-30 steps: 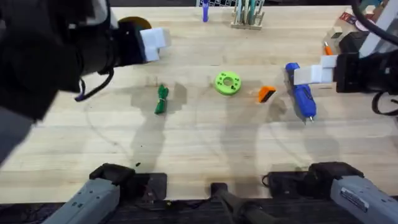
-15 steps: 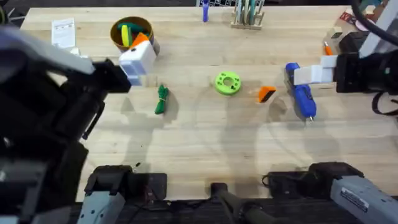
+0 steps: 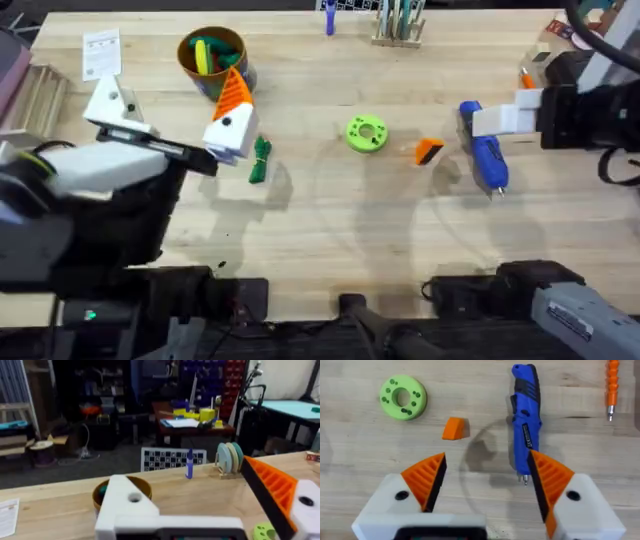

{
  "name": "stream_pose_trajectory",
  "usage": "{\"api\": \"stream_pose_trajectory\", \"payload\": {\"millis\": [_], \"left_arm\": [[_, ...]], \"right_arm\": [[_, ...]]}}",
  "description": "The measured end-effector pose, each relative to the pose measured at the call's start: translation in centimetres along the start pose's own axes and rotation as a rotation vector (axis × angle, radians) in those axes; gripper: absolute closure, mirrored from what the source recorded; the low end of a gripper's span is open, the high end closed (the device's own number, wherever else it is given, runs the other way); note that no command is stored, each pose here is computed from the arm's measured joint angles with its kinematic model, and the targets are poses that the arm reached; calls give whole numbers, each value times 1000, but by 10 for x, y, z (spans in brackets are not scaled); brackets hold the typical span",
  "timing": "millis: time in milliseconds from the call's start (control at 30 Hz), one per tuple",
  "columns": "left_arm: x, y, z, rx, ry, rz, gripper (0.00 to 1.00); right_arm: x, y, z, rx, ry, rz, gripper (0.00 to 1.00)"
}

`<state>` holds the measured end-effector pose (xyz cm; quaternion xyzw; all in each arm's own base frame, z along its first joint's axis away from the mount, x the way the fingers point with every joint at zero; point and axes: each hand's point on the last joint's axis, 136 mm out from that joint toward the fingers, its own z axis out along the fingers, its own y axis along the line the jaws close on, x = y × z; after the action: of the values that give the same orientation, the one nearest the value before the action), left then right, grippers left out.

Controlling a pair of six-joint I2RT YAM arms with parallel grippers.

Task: Pick up the gripper from the table and insert it into the empty holder that is missing its gripper. Then pick up a screw, insert it into the mounting hole, and use the screwdriver to tighten it. Finally, clean up the table by picking up the vegetable and placing it into the bucket.

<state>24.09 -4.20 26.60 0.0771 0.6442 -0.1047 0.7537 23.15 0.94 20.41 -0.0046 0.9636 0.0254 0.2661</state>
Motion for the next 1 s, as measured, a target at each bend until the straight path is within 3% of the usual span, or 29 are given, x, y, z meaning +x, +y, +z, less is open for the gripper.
{"api": "stream_pose_trajectory", "payload": {"millis": [300,533,733,1000], "left_arm": [[25,-4,-11,17,-59,23,15],[6,-13,-15,66,-168,59,15],[11,-37,-18,207,-150,69,15],[47,-74,-28,444,-1,21,15]], "right_arm": [[0,0,0,0,0,0,22],[0,0,0,0,0,0,21],[0,0,0,0,0,0,21],[0,0,0,0,0,0,21]]}}
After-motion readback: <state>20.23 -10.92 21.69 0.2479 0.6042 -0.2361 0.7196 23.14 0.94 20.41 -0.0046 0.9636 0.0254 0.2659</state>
